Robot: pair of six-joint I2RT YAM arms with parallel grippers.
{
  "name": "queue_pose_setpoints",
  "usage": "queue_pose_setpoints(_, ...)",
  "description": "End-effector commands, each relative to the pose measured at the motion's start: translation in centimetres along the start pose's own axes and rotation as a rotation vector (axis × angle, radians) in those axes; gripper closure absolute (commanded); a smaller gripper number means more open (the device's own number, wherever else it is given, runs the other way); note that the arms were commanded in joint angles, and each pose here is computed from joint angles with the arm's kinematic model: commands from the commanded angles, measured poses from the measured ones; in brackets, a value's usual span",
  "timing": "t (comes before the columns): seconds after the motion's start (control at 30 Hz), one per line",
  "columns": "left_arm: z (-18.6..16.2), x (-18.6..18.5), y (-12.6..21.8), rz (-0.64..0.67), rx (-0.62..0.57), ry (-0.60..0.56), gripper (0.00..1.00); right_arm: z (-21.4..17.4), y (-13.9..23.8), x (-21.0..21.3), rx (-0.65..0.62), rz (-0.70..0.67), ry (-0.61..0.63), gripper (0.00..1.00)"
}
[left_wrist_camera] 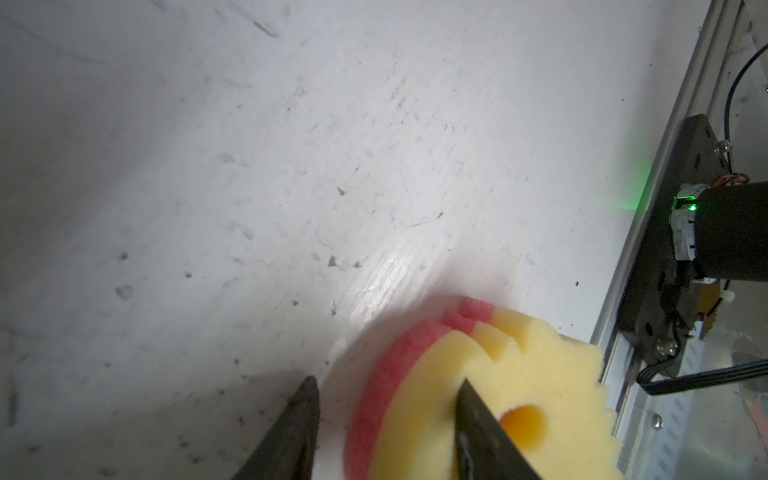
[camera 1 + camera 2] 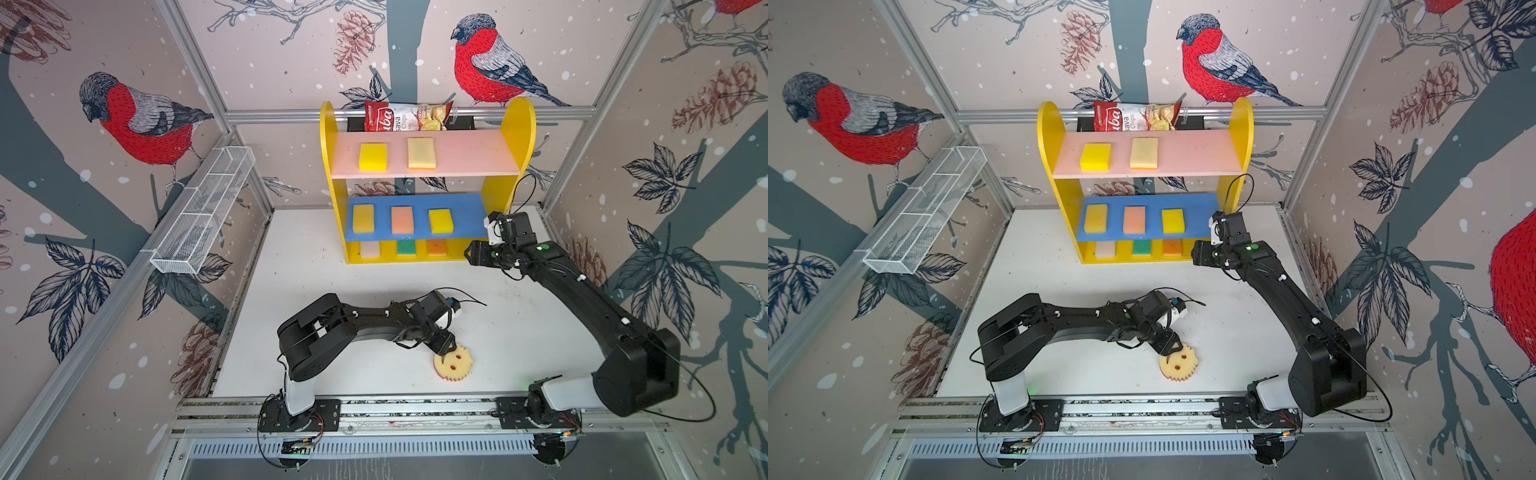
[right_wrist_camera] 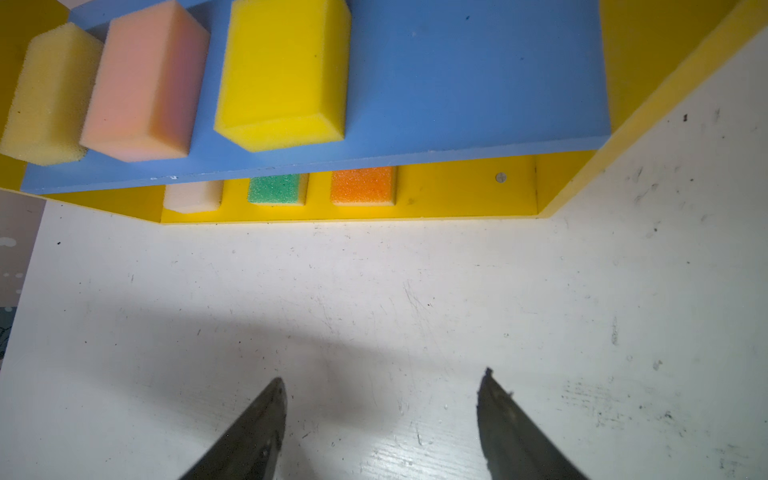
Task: Place and organize the cleaning sponges onto the shelf
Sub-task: 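Grasp the yellow-pink smiley sponge edge with the left gripper, then lift the smiley sponge with the left gripper while the right gripper takes it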
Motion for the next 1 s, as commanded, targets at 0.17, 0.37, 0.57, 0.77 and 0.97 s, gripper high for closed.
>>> queue_pose_setpoints(0.17, -0.7, 2.0, 0.4, 0.129, 0.074, 0.031, 0.97, 0.4, -0.4, -0.3, 0.008, 0.019, -0.015, 0.29)
queue_pose_setpoints(0.37, 2.5, 3.1, 3.1, 0.142, -0.029, 0.083, 1.0, 0.3, -0.6, -0.6, 0.017, 0.019, -0.022, 0.3)
queue_pose_setpoints(0.57, 5.8, 5.5, 8.0, 0.194, -0.185, 0.125, 1.0, 0.4, -0.4, -0.9, 0.008, 0.013, -0.037, 0.31)
queue_pose_setpoints(0.77, 6.4, 7.8, 11.3, 0.261, -0.266, 0.173, 1.0, 0.3, -1.1, -0.1, 0.026, 0.079, -0.069, 0.31)
queue_pose_setpoints(0.97, 5.7, 9.1, 13.0, 0.275, -0.317, 0.224, 1.0, -1.5, -3.0, 5.5, 0.059, 0.25, 0.012, 0.28)
Point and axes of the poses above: each gripper's point midway between its finger pads, its own y axis back along the fingers, its own x axis along the line the jaws close on, z = x × y, the point moved 3 cm from there along y, back along the fingers
